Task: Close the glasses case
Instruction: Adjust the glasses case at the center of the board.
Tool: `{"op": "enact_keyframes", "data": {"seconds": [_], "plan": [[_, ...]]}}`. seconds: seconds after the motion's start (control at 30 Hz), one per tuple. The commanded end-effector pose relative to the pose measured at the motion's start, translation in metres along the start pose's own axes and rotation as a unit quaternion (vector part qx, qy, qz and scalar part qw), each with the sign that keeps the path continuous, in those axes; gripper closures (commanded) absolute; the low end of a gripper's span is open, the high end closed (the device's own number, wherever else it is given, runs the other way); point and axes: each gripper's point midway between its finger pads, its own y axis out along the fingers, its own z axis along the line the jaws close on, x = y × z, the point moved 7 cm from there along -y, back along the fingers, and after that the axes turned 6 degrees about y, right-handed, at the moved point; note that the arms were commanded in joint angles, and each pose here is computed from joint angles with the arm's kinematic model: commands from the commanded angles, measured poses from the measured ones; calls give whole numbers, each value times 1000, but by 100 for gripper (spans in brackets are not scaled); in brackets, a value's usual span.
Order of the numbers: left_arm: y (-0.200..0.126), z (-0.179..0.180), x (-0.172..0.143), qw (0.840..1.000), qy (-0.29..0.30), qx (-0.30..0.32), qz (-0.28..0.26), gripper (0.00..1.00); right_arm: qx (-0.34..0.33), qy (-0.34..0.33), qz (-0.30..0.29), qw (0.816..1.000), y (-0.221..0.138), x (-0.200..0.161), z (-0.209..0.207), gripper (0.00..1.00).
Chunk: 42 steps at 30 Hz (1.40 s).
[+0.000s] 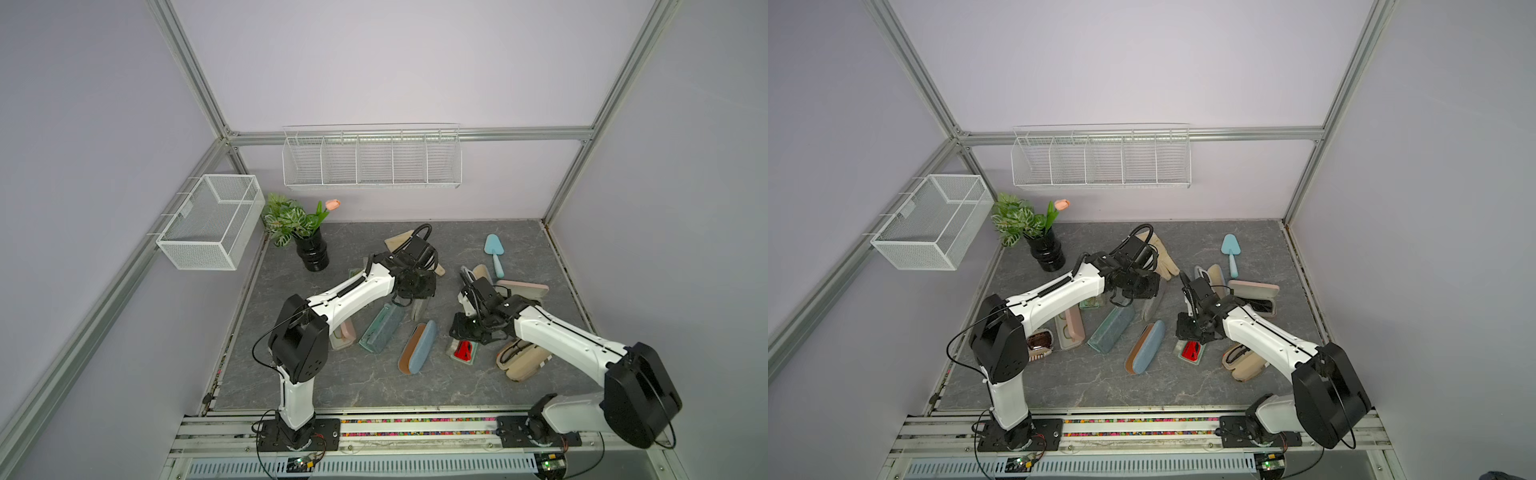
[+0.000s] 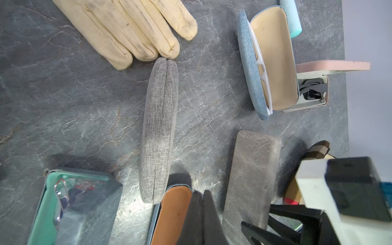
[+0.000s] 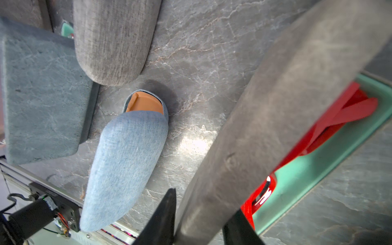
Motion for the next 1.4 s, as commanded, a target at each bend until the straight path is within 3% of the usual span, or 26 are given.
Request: {"op": "enact_keyframes", "data": {"seconds": [0.0, 0.67, 1.07, 1.23, 1.37], "plan": [[7, 2, -2, 1000, -4, 6, 4, 100, 19, -6, 6, 1000, 0, -5, 5, 68], [1, 1, -3, 1000, -6, 5, 0, 100, 61, -21, -2, 998, -8, -12, 27, 70], [-1, -4, 0, 1000, -6, -7, 0, 100, 31, -25, -26, 999, -22, -11, 21, 65], [-2, -24, -8, 1000, 11, -19, 8, 100, -6, -23, -62, 998, -44, -7, 14, 65], [11, -33, -18, 999, 24, -7, 33, 100, -47, -14, -93, 995, -60, -6, 1, 77]]}}
